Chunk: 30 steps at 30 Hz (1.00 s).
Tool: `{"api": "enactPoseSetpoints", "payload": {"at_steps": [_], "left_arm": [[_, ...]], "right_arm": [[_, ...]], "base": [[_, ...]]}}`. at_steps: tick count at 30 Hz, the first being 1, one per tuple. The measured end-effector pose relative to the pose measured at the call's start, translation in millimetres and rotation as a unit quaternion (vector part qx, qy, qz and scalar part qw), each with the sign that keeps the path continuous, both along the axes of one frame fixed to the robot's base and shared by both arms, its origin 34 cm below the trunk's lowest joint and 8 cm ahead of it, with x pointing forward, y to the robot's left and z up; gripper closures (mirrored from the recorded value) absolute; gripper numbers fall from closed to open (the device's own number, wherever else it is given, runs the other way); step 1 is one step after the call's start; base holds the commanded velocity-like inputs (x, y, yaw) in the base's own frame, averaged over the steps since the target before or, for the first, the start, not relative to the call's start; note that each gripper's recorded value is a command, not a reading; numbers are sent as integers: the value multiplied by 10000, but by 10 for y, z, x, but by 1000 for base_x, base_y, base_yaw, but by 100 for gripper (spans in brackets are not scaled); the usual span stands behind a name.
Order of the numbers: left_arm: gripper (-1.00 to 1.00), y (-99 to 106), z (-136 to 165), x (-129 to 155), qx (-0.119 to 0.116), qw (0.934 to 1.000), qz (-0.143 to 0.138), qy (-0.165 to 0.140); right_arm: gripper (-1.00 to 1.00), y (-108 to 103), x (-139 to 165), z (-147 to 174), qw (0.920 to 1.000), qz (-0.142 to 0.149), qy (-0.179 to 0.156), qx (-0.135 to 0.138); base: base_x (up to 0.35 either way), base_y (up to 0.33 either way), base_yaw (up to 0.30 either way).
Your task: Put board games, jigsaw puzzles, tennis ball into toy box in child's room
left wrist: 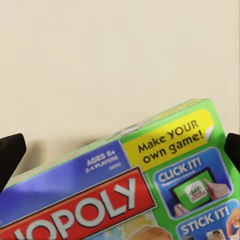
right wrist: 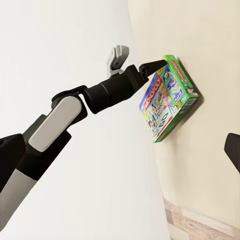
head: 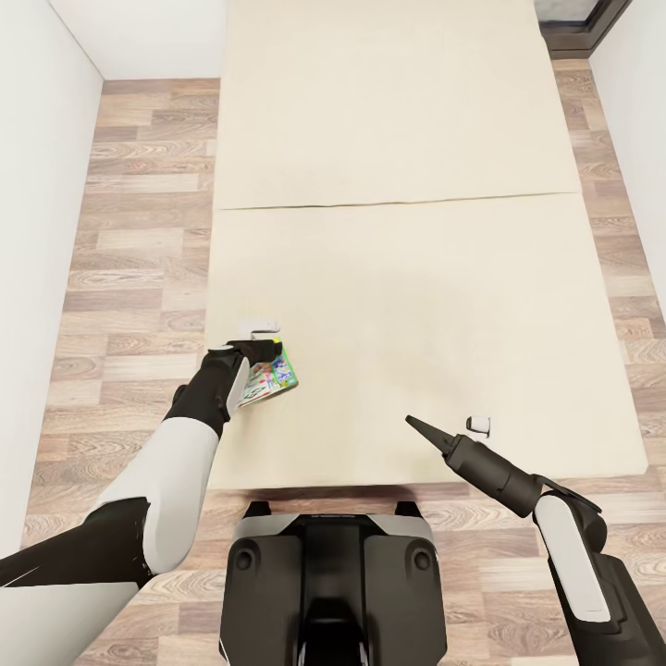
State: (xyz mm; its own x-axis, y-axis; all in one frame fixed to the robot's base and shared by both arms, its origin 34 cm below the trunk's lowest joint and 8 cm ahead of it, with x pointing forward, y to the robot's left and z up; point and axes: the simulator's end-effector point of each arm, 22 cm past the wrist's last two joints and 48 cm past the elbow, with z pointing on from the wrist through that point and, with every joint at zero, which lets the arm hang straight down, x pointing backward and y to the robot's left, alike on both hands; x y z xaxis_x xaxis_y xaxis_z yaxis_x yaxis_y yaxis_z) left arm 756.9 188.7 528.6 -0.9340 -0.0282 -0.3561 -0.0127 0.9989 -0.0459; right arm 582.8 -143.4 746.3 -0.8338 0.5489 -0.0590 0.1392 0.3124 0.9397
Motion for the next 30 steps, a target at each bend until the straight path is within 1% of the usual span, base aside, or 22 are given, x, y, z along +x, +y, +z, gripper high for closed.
{"api": "enactPoseSetpoints", "payload": {"at_steps": [12,20,26,30], "left_arm": [[-100,-4,0,2,-5,10000,-7,-4],[-100,-3,1,2,-1,10000,-10,-4],[-100,-4,0,3,-4,10000,-8,-7],[-100,-37,-3,22,-66,9999,23,-109]], "right_arm": [[-100,3,-1,-2,10000,-1,4,3],[-100,107,-36,11,9999,109,13,78],[-100,128,-41,17,9999,129,10,93],[-100,130,-45,10,9999,134,24,78]], "base": [[0,0,0],[0,0,0],[0,0,0],[0,0,0]]}}
